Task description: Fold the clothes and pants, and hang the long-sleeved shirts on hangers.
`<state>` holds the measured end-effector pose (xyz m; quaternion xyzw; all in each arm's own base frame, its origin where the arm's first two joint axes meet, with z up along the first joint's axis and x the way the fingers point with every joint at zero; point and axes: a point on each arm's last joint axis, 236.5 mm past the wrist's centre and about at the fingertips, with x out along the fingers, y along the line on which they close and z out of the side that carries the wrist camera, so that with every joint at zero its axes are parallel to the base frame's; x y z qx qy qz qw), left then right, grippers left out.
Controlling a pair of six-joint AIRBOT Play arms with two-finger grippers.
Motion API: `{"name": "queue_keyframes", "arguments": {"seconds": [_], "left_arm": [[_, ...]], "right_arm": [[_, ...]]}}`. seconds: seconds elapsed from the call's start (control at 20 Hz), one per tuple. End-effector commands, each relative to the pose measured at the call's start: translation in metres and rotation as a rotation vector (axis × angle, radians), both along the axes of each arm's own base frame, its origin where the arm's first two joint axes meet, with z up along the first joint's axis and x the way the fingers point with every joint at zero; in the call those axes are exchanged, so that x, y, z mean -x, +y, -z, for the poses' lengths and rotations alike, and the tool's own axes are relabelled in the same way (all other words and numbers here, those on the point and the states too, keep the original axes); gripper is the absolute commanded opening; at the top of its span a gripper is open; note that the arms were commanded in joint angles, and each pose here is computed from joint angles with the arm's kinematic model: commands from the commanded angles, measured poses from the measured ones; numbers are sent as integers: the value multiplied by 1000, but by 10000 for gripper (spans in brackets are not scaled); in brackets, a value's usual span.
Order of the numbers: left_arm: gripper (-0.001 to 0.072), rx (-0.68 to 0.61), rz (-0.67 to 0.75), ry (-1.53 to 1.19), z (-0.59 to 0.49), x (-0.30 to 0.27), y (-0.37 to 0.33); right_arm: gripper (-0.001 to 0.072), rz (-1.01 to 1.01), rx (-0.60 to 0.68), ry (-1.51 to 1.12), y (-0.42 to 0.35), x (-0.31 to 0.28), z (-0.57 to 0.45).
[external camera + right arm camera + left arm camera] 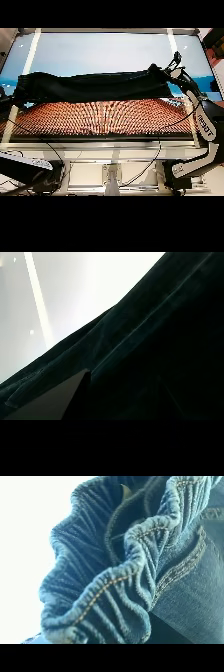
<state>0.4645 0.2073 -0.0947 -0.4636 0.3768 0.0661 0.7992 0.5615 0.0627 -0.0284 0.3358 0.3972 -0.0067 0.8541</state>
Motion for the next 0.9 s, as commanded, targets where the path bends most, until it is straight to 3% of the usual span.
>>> {"name": "queue_keyframes", "arguments": {"seconds": [0.0, 0.3, 0.4, 0.5, 0.6, 0.85], "left_arm": [[66, -70, 32, -182, -62, -26, -7], [64, -241, 40, -308, -188, -14, -14], [64, -309, 127, -250, -209, 3, -31], [64, -361, 216, -230, -224, 19, -50], [65, -367, 232, -267, -245, 25, -62], [64, -395, 295, -372, -283, 30, -91]], "right_arm": [[440, -69, 40, -1, 5, 6, -3], [437, -203, 96, -39, 20, 23, -40], [303, -261, 100, -70, 41, 31, -59], [268, -349, 128, -130, 74, 39, -79], [25, -396, 135, -209, 113, 40, -99], [16, -501, 116, -358, 219, 45, -120]]}}
